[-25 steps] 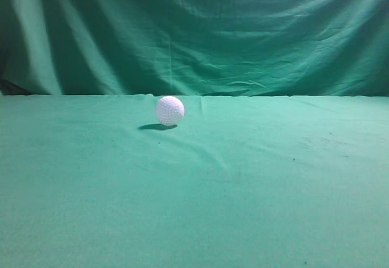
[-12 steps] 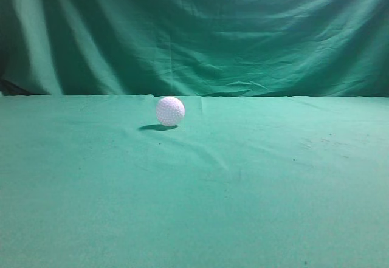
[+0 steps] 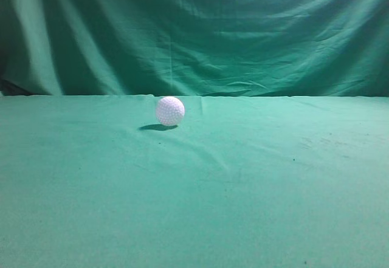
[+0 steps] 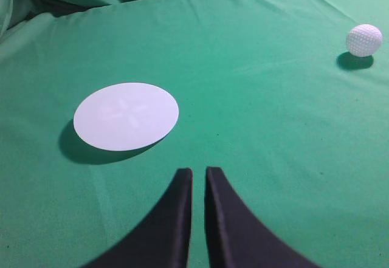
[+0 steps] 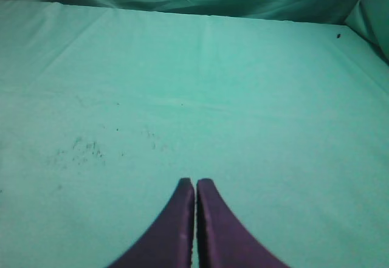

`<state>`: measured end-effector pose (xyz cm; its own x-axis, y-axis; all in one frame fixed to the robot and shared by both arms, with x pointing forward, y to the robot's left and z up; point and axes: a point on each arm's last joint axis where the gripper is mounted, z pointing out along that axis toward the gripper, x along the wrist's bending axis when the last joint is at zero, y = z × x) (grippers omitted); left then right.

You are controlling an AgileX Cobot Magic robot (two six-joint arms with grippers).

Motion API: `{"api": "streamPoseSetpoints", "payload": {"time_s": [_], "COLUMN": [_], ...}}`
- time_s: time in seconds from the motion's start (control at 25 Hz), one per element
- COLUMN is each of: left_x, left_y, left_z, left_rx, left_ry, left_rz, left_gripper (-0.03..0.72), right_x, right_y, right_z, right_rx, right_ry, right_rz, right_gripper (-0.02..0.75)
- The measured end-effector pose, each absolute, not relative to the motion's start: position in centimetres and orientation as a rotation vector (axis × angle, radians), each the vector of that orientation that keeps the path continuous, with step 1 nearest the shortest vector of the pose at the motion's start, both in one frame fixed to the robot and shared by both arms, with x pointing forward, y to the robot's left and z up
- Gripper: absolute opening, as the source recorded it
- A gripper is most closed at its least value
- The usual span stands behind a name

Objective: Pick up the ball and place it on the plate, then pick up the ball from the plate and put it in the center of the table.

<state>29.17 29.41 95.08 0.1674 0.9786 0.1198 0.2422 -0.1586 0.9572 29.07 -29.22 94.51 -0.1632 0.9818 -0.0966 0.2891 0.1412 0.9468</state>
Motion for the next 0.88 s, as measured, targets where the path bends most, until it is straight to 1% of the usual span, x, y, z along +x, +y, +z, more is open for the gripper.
{"api": "streamPoseSetpoints", "payload": {"time_s": [0.2, 0.88], "left_x": [29.19, 29.19], "left_y": [29.65, 29.67], "left_z": [95.06, 95.06], "left_rx": [1.552, 1.550], "left_ry": [1.249, 1.252], "left_rz": [1.092, 1.094], "left_gripper": [0.060, 0.060], "right_x": [29.07, 29.07], "right_y": [-29.22, -29.22], "right_z": [94.51, 94.51], "right_rx": [1.261, 1.261], "right_ry": [1.598, 1.598], "right_rz": [1.065, 1.065], "right_gripper": [0.000, 0.000]}}
